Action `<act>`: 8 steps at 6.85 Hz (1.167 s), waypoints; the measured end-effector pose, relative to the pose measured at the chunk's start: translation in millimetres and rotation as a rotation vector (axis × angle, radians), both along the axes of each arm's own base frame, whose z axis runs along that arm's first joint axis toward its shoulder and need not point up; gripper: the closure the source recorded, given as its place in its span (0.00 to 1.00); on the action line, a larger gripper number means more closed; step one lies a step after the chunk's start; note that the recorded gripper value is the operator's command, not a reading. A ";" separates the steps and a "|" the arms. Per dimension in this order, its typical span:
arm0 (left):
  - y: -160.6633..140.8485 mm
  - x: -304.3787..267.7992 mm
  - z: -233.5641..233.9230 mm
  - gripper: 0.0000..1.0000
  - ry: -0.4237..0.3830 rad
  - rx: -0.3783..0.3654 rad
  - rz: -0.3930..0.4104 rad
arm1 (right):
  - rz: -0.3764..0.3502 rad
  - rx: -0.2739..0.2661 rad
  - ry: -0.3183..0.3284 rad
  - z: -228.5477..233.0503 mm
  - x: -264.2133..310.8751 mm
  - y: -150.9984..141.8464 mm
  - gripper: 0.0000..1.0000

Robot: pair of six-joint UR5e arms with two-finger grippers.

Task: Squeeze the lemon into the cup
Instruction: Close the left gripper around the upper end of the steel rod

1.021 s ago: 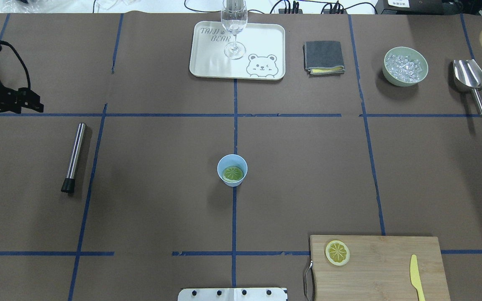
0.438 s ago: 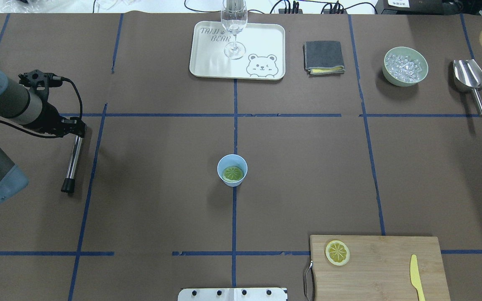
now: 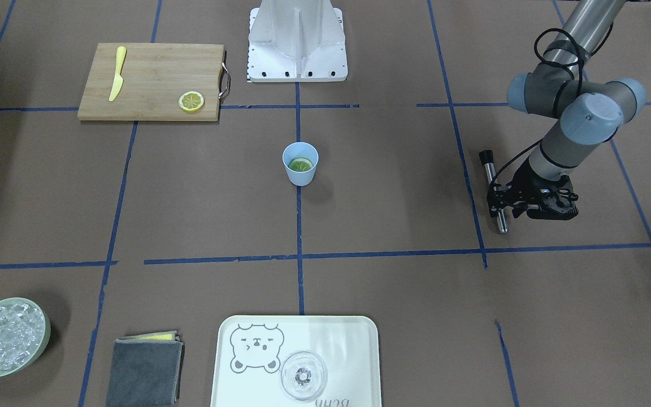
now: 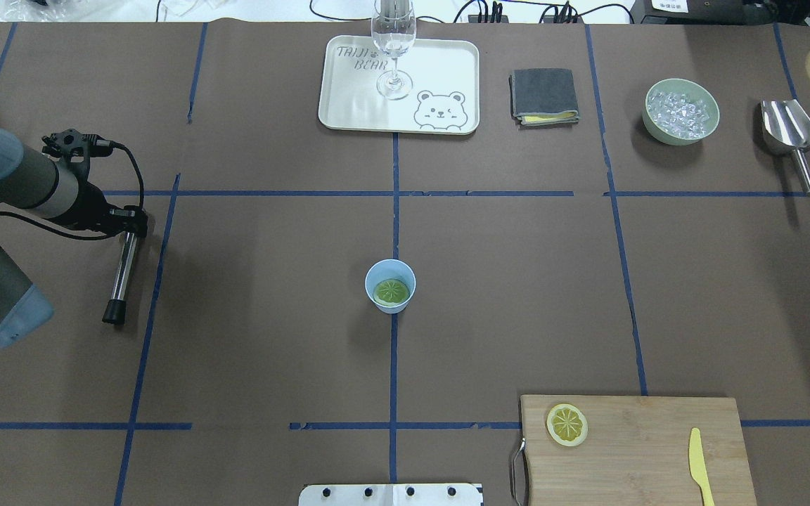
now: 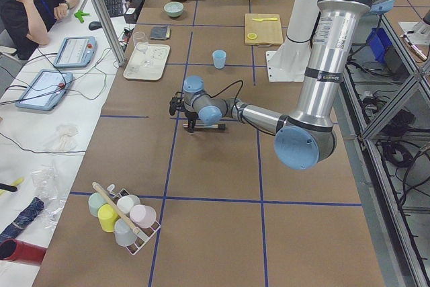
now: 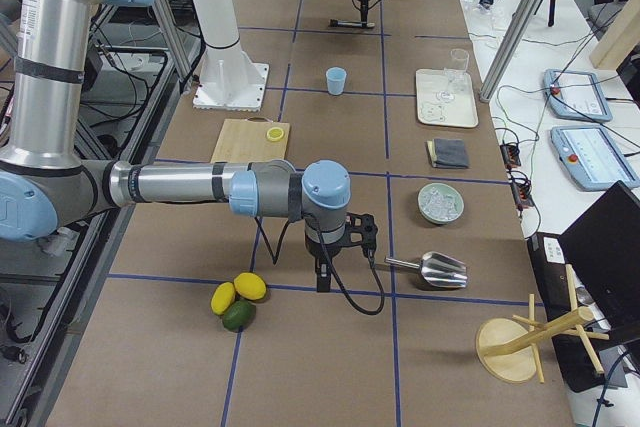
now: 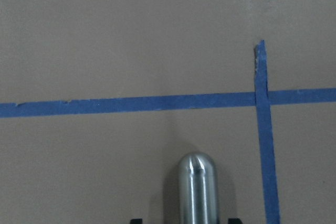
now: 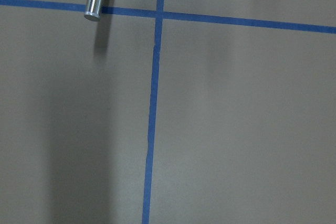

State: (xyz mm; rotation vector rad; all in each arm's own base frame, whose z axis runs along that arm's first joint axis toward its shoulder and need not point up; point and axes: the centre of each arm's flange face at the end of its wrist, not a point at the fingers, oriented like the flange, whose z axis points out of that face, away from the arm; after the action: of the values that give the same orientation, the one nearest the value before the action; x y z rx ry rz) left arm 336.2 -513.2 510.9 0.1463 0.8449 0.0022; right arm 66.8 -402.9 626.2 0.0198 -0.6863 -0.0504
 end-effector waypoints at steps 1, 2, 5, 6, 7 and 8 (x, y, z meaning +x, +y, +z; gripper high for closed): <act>-0.7 0.9 -1.6 0.49 0.002 0.002 0.000 | 0.000 0.000 0.000 0.0 0.0 0.0 0.00; -0.7 1.9 -2.1 0.49 0.002 0.001 0.000 | -0.001 0.001 0.001 0.0 0.1 0.1 0.00; 6.9 13.8 -2.0 0.93 0.002 0.000 0.021 | -0.001 -0.002 0.001 1.7 0.1 0.8 0.00; 8.6 15.8 -2.1 1.00 0.001 0.000 0.025 | -0.002 -0.003 0.001 1.9 0.1 0.8 0.00; 9.0 14.6 -2.1 1.00 0.000 0.001 0.026 | -0.002 -0.002 0.002 1.7 0.1 0.8 0.00; 11.2 15.4 -5.8 1.00 0.005 0.008 0.033 | -0.002 -0.001 0.002 1.1 0.1 0.7 0.00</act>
State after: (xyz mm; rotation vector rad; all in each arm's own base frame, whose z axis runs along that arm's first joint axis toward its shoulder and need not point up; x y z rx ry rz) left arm 351.6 -502.0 505.1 0.1401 0.8520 0.0362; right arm 66.9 -402.2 627.2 0.0186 -0.6844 -0.0522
